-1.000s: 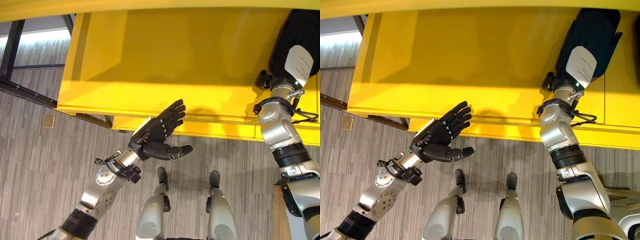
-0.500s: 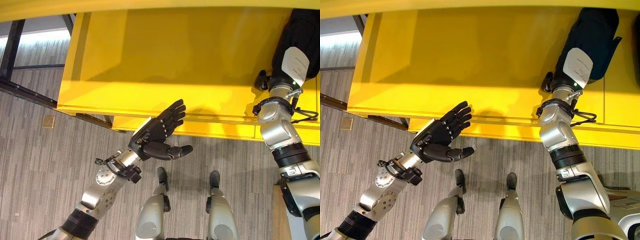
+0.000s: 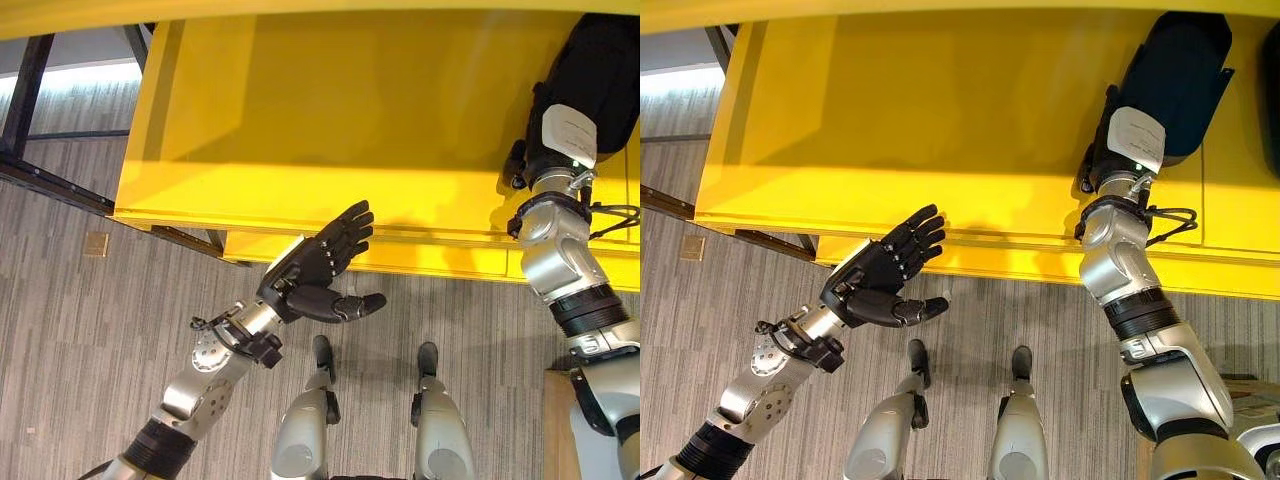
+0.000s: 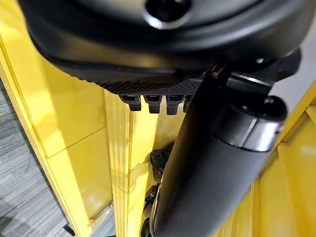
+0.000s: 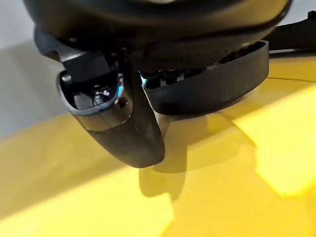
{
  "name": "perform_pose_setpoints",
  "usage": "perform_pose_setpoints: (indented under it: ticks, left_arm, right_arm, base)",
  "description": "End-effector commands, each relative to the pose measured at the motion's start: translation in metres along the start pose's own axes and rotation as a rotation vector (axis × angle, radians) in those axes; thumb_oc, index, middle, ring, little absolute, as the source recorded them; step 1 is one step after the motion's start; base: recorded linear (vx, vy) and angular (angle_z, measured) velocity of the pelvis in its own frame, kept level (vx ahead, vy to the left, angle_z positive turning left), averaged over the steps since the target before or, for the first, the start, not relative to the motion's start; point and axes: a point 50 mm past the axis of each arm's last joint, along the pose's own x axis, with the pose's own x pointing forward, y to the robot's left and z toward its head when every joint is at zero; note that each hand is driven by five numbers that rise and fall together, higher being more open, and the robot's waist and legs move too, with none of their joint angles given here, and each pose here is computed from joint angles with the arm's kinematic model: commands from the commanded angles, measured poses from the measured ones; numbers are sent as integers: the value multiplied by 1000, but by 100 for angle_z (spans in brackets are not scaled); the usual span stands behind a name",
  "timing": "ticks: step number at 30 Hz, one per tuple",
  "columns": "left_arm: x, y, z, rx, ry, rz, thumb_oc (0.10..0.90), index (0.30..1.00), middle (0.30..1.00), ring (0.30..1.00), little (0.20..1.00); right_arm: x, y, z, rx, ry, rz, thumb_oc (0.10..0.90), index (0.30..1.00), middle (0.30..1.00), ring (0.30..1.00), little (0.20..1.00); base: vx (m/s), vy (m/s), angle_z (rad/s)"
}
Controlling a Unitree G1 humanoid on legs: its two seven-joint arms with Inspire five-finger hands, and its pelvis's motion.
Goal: Move parts from the plastic box to the shelf.
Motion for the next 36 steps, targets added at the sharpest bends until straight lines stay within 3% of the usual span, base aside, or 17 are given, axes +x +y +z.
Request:
perform_pose_setpoints:
  ticks: [1,19,36]
  left_arm:
    - [6,-14,35,71,-195,-94,900,1000,1000,1000,1000]
    - [3,-10,39,96,-185,-87,900,1000,1000,1000,1000]
    - [0,-8,39,92,-180,-91,900,1000,1000,1000,1000]
  right_arm:
    - [-9,11,10,-62,-74,95,900,1000,1000,1000,1000]
    - [-27,28,-2,-125,-58,210,900,1000,1000,1000,1000]
    - [-24,18,1,-263,-125,115,900,1000,1000,1000,1000]
  base:
    - [0,0,0]
    - [0,0,0]
    - [0,0,0]
